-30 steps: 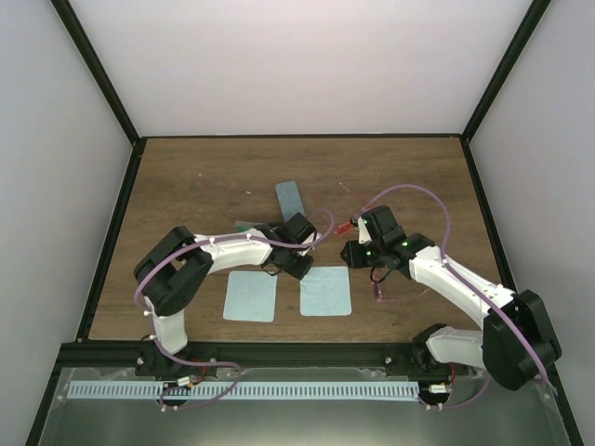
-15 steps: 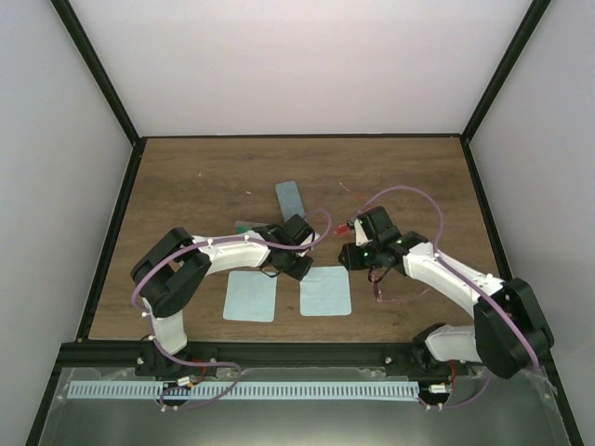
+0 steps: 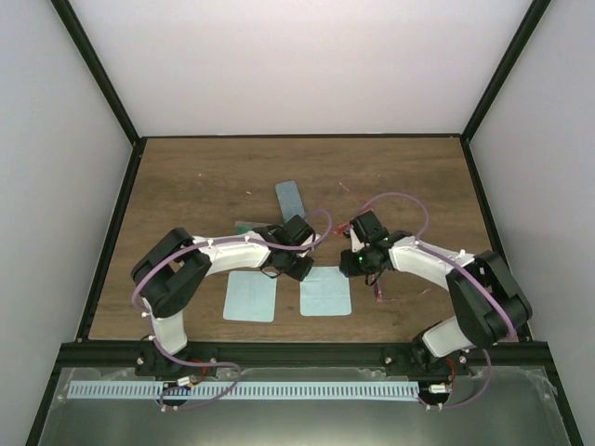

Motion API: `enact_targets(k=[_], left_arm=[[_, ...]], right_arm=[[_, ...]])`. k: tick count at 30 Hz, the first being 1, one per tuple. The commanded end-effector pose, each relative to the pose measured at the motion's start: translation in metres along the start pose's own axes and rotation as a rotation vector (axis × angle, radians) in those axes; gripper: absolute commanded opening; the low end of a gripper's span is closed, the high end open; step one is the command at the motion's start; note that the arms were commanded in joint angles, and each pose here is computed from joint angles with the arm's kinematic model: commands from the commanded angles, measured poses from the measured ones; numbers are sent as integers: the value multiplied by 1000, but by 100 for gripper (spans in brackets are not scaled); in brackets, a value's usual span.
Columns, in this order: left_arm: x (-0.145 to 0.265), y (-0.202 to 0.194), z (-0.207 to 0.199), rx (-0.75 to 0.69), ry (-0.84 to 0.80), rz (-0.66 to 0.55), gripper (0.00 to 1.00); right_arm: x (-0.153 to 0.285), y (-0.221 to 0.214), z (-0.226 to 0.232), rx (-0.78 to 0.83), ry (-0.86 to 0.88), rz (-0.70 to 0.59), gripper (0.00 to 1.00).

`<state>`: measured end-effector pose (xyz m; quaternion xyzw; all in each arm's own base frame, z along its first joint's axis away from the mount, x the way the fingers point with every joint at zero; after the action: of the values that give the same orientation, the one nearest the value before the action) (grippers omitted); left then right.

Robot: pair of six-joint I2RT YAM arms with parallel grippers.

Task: Organize the sunglasses
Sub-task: Fold the glasses cleaning cloth at the center of the board.

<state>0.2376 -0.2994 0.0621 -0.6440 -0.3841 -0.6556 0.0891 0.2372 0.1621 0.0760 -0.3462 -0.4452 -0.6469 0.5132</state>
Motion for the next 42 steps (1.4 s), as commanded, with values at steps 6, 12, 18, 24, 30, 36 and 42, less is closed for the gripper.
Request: enact_targets(k=[6, 12, 18, 24, 30, 36, 42], left_arm=[[1, -5, -4, 2, -16, 9, 4], [0, -6, -4, 0, -16, 13, 4], [-2, -9, -3, 2, -16, 22, 4], [-4, -12, -3, 5, -17, 26, 4], [-5, -16, -3, 10, -11, 34, 4], [-6, -17, -3, 11, -10, 36, 4], [-5, -16, -2, 14, -7, 30, 4]], right_arm=[[-7, 7, -8, -26, -72, -9, 33], [-12, 6, -8, -23, -82, 7, 31], [-14, 4, -3, -11, -72, 22, 27], [-20, -2, 0, 0, -64, 54, 24], [-25, -7, -1, 5, -72, 74, 23], [-27, -8, -4, -1, -90, 82, 14], [-25, -7, -4, -6, -96, 73, 1]])
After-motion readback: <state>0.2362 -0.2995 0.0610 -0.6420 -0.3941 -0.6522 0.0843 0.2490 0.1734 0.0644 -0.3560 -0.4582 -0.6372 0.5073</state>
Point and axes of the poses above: each gripper's point midway between its finger pads, its own x axis back along the fingers, its own z axis along the line the jaws close on, y = z × x, the point moved 5 cm from there along x, back along the fingers, and after that the axes turned 15 degrees about -x, right-handed, at the moved point
